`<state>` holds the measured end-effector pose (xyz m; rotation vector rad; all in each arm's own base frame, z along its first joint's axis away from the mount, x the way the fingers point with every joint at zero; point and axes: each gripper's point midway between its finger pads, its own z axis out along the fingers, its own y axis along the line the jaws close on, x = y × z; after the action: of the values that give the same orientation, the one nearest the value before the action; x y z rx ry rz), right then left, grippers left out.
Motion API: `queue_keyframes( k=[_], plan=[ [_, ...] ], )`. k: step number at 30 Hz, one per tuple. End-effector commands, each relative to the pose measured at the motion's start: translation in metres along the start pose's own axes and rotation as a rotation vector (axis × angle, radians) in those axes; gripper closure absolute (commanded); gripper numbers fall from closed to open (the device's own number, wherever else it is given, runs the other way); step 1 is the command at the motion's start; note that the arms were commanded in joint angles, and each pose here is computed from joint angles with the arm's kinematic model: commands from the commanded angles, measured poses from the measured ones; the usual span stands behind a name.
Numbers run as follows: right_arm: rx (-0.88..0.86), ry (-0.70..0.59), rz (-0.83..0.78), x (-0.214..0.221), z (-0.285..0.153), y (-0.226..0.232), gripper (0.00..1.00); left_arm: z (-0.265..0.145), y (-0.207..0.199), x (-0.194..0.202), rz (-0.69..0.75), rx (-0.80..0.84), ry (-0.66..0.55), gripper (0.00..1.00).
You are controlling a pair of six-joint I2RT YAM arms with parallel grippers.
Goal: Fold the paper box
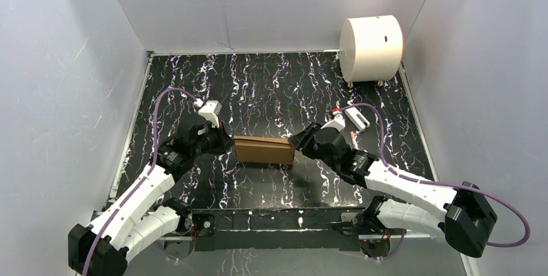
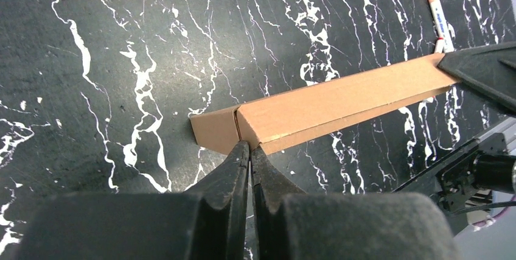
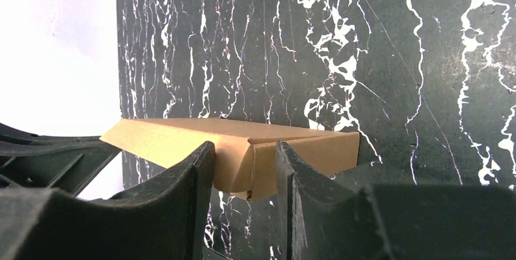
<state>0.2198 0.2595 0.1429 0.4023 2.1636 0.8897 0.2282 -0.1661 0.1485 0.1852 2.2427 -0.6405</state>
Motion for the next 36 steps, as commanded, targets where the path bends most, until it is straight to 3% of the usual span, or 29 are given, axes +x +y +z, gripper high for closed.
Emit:
queue_keyframes(
  k=[1,11,17,24,33,36],
  plan=[
    [0.085,0.062,-0.04,0.024,0.0,-0.042,0.55,-0.001,-0.004,0.015,-0.07,0.018,0.041,0.93],
    [0.096,0.051,-0.075,0.03,0.007,-0.056,0.59,-0.013,-0.02,-0.001,-0.311,0.057,-0.051,0.5],
    [0.091,0.043,-0.085,0.029,0.006,-0.058,0.6,-0.016,-0.016,-0.008,-0.51,0.038,-0.126,0.38],
    [0.078,0.039,-0.092,0.028,0.007,-0.056,0.6,-0.005,-0.014,0.003,-0.66,0.071,-0.145,0.41],
    [0.065,0.041,-0.099,0.033,0.01,-0.06,0.61,0.01,-0.001,0.045,-0.726,0.047,-0.073,0.62],
    [0.044,0.047,-0.112,0.037,0.011,-0.061,0.66,0.012,0.0,0.053,-0.745,0.072,-0.078,0.7]
  ],
)
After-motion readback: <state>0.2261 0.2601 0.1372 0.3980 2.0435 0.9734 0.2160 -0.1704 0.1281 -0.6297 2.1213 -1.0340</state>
